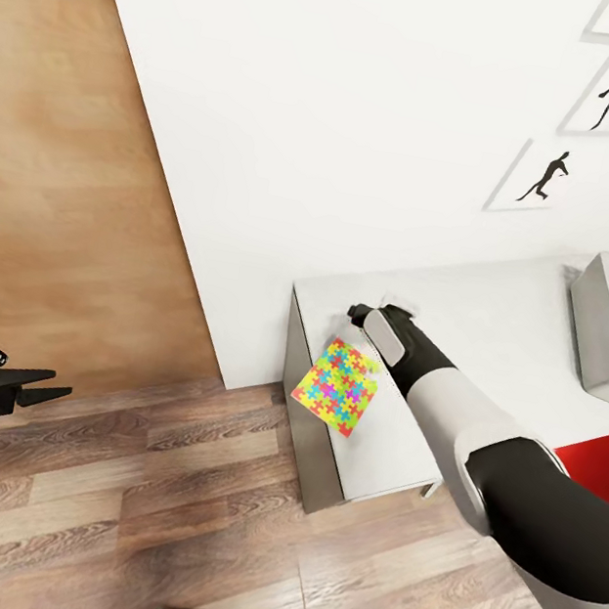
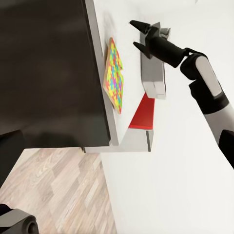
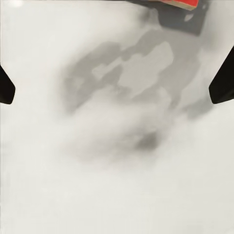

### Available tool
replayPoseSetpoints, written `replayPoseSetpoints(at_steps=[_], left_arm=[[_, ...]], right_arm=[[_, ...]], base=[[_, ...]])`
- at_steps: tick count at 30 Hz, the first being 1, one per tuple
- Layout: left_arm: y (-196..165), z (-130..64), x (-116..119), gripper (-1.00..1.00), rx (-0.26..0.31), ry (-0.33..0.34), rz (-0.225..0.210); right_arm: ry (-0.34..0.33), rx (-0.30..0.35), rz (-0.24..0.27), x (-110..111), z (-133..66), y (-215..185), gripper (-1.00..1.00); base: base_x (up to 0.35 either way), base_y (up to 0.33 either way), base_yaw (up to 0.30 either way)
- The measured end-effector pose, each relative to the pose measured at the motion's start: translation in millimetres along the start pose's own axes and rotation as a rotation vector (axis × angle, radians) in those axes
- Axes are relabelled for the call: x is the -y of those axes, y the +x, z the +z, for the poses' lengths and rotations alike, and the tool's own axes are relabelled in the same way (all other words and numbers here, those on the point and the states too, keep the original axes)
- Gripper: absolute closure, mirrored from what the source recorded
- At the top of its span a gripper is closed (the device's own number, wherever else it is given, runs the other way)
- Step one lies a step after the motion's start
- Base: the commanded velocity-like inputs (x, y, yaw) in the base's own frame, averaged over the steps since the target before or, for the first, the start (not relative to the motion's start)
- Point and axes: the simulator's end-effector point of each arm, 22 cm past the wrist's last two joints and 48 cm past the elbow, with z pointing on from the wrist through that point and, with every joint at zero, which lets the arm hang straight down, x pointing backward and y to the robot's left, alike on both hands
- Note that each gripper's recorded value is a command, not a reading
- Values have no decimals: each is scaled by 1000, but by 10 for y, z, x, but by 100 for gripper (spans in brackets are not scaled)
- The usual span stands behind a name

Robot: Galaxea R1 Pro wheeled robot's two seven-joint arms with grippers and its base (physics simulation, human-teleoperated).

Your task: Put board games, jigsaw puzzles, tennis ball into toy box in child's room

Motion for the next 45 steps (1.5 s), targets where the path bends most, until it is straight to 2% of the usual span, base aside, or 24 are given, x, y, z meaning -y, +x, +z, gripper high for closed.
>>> replayPoseSetpoints(at_steps=[6, 8, 12, 17, 19, 21, 23, 26, 28, 29, 31, 36, 40, 45], left_arm=[[3, 4, -1, -100, 0, 1, 0], [3, 4, 0, -100, 0, 1, 0], [1, 3, 0, -100, 0, 1, 0], [0, 4, 2, -100, 1, 2, 0], [-1, 2, 4, -100, 2, 2, 0], [-1, 3, 4, -100, 1, 2, 0], [0, 4, 3, -100, 1, 2, 0], [1, 3, 3, -100, 1, 1, 1], [-1, 1, 1, -100, 1, 1, 1], [-2, 0, 1, -100, 1, 1, 1], [-9, -4, 4, -100, 3, 1, 3], [-58, -35, 25, -100, 20, 4, 11], [-79, -48, 34, -100, 27, 5, 15], [-82, -47, 35, -100, 29, 6, 15]], right_arm=[[-7, -5, 50, 79, -26, -143, -100], [-31, -7, 67, 27, -80, -244, -100], [-71, -7, 62, -75, -200, -427, -100], [-114, -37, 33, -176, -460, -674, -100], [-151, -78, 24, -200, -657, -797, -100], [-195, -112, 27, -196, -831, -899, -100], [-227, -113, 51, -165, -951, -1017, -100], [-288, -59, 147, 29, -1198, -1382, -100], [-299, -34, 200, 234, -1236, -1510, -100], [-298, -30, 231, 414, -1219, -1526, -100], [-311, -45, 277, 662, -1171, -1461, -100], [-375, -99, 379, 1115, -1125, -1264, -100], [-397, -149, 411, 1441, -1111, -1042, -100], [-429, -214, 443, 1626, -1118, -761, -100]], base=[[0, 0, 0], [0, 0, 0], [0, 0, 0], [0, 0, 0], [0, 0, 0], [0, 0, 0], [0, 0, 0], [0, 0, 0], [0, 3, 0], [0, 21, 0], [-17, 79, 0], [-11, 72, 0], [-2, 23, 0], [-1, 68, 0]])
